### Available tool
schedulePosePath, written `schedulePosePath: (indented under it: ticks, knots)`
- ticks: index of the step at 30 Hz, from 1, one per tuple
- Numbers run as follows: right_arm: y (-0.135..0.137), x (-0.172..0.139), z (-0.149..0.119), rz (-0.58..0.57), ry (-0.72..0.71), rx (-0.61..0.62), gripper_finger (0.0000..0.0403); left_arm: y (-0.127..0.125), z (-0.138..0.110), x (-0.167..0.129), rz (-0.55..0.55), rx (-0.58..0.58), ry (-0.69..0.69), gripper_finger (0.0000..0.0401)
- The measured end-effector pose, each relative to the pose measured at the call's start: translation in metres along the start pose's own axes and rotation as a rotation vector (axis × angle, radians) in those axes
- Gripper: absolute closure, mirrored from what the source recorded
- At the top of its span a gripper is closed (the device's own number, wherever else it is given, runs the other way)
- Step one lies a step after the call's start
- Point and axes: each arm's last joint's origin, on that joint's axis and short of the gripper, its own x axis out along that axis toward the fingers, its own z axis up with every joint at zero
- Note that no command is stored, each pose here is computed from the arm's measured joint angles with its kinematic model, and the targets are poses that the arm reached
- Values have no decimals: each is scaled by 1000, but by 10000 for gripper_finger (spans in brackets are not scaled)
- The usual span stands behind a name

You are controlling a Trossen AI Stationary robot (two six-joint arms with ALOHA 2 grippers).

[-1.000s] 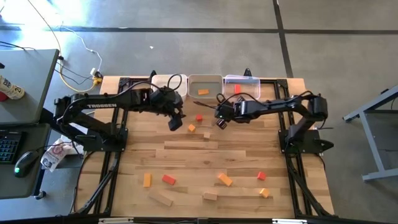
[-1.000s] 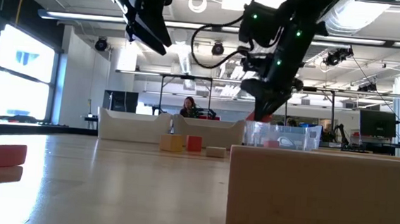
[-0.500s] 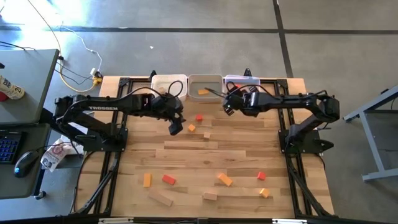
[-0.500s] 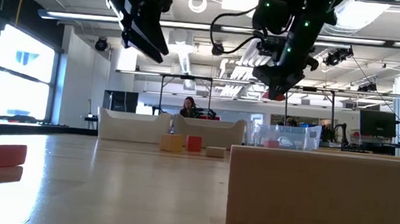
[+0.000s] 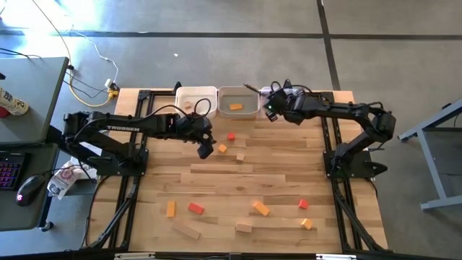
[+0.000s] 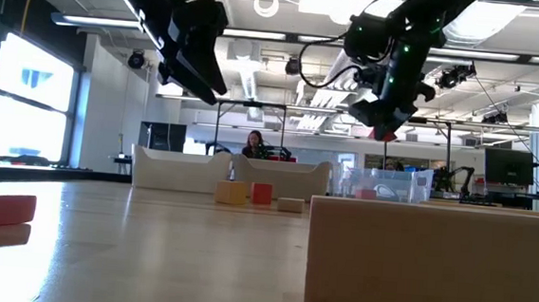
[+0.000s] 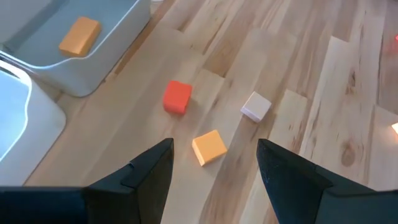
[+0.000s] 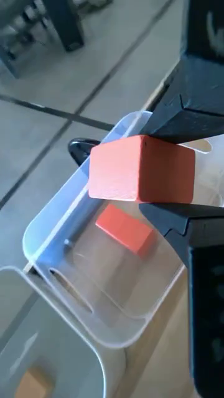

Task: Sort & place blocks by color
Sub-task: Put the orange block into the transparent bin, then put the yellow block into the gray bin

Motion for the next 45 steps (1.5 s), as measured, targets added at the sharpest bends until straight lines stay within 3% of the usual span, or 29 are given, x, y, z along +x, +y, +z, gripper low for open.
schedulePosePath:
  ticks: [12,22,27,35,45]
  knots:
    - [-35,36,5,177,177,153,302,-6,-10,22,48,-2,72,185]
    - [-38,68,-1,186,286,123,302,-28,-36,24,5,140,271,185]
    - [-34,82,-6,195,337,109,301,-37,-50,17,26,105,359,185]
    - [-32,86,-6,169,331,85,255,-52,-71,5,85,37,493,185]
    - [-32,86,-6,153,320,59,248,-69,-93,-11,166,-78,572,185]
